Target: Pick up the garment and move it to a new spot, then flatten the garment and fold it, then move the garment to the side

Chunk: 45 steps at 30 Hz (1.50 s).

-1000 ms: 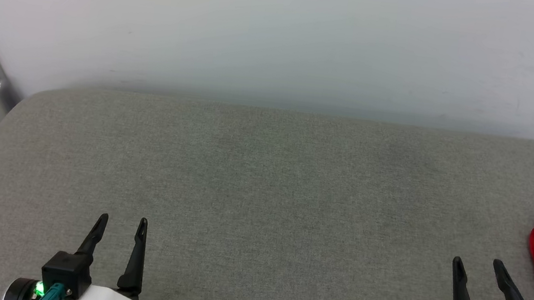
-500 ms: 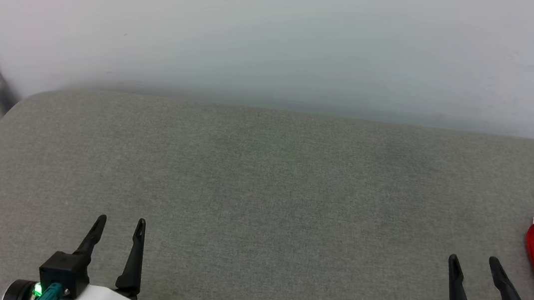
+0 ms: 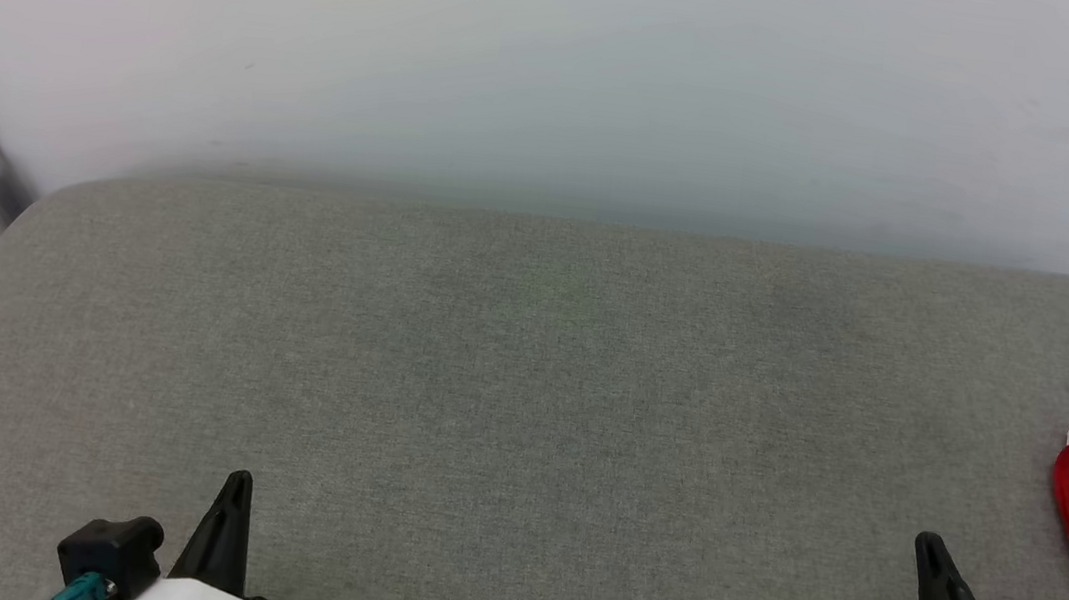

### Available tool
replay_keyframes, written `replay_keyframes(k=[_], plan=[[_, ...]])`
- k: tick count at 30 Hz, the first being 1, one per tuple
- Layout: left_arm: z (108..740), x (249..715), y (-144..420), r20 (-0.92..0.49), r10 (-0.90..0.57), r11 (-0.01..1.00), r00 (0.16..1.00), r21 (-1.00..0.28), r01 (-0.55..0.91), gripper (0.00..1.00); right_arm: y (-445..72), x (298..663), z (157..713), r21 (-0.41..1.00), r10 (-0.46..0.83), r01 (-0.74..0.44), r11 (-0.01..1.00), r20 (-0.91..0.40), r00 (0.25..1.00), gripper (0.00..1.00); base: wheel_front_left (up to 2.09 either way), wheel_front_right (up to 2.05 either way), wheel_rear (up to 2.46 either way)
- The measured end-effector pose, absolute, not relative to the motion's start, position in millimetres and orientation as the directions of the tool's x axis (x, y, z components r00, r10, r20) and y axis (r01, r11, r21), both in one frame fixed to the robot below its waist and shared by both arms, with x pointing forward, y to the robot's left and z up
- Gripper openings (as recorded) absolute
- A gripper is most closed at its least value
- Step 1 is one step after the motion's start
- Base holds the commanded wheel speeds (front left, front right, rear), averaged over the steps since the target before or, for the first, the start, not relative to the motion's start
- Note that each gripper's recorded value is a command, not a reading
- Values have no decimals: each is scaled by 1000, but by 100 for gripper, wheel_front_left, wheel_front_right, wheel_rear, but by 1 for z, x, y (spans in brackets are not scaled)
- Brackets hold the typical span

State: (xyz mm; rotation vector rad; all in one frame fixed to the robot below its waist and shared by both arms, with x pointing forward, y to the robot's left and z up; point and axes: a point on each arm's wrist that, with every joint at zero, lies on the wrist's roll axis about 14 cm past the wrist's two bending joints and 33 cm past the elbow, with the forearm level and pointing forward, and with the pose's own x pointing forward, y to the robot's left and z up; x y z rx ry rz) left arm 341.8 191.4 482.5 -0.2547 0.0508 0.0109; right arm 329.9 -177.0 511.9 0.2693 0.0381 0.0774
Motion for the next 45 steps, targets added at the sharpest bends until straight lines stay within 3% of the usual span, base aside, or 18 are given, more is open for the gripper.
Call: replay_keyframes(k=[18,45], plan=[[481,354,198,-104,30,826,994,-558,-83,0,-180,344,510,575,73,-50,817,-16,997,0,0,0,0],[484,366,200,-117,20,571,993,-814,-107,0,-186,360,508,823,54,-20,567,-13,998,0,0,0,0]])
